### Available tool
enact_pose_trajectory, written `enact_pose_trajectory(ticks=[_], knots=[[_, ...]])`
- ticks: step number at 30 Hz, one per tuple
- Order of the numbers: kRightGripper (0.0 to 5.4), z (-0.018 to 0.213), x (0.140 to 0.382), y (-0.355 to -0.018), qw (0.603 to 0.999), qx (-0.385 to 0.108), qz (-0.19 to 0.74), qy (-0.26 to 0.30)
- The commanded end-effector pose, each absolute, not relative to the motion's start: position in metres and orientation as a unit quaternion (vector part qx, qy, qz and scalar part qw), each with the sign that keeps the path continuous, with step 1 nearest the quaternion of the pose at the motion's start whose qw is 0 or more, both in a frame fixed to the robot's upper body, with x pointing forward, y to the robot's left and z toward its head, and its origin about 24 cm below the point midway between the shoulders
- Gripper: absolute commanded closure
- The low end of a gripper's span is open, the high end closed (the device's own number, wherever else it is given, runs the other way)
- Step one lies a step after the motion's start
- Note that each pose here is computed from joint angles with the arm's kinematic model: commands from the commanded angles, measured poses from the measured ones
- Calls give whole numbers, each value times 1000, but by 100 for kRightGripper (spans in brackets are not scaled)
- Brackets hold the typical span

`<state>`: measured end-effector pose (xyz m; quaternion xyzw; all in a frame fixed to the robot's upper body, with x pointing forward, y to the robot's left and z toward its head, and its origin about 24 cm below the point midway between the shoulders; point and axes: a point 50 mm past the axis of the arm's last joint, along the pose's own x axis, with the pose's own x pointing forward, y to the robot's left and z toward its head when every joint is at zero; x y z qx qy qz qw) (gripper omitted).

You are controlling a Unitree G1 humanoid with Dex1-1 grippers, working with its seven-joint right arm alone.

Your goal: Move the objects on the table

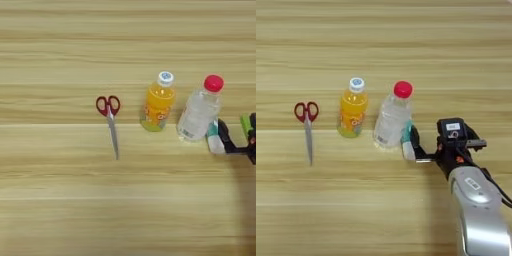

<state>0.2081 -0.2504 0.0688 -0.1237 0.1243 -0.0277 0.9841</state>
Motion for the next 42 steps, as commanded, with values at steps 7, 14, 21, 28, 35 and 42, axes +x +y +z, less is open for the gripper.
enact_pose_trajectory(ticks=[7, 14, 21, 28, 35, 42], knots=[[4, 87, 199, -236, 987, -136, 0, 91], [4, 84, 194, -231, 984, -139, 16, 108], [4, 74, 191, -227, 982, -137, 25, 127], [4, 67, 192, -228, 981, -137, 25, 137], [4, 58, 196, -232, 980, -130, 21, 149], [4, 50, 199, -233, 979, -128, 21, 158]])
